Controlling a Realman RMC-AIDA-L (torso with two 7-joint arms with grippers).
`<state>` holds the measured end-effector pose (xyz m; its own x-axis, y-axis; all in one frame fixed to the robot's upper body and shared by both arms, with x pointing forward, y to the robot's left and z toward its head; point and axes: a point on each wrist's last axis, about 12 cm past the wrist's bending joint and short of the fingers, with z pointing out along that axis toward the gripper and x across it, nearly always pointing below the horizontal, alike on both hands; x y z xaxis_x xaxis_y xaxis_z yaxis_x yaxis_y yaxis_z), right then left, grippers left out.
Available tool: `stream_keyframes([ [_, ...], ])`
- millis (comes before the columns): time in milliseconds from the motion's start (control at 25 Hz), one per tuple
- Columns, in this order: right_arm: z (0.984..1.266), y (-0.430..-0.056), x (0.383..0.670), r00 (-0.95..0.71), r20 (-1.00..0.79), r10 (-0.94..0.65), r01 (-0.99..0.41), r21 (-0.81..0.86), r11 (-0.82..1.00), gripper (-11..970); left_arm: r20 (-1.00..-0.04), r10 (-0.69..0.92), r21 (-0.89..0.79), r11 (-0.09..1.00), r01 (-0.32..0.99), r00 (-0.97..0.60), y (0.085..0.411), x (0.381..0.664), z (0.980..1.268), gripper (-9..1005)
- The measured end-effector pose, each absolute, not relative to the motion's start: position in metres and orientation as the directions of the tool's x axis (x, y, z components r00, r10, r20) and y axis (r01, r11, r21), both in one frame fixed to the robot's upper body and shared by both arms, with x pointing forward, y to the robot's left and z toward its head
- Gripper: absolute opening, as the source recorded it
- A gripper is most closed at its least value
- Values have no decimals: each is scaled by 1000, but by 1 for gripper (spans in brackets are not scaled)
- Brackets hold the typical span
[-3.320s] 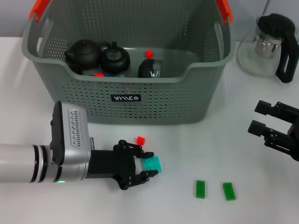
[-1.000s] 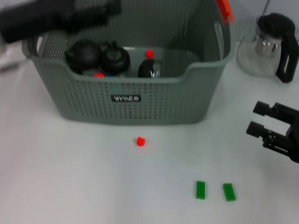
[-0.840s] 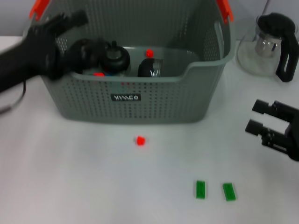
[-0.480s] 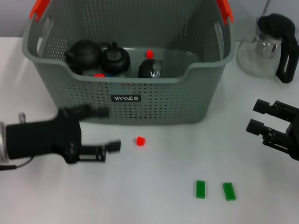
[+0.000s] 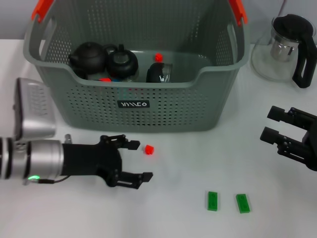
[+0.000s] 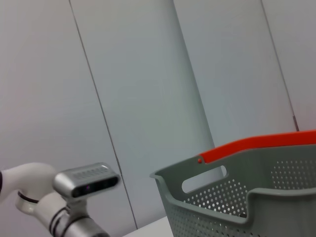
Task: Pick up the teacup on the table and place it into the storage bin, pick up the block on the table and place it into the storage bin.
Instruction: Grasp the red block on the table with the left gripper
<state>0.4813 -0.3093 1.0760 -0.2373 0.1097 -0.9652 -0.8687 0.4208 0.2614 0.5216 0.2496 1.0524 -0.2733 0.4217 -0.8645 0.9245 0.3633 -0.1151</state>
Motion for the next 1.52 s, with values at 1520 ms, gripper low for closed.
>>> stream_keyframes([
  [1520,1076,-310,483,-248,-963,110,-865,271,423,669,-805,541,-31,371,928,-244,211,549,1030,851],
])
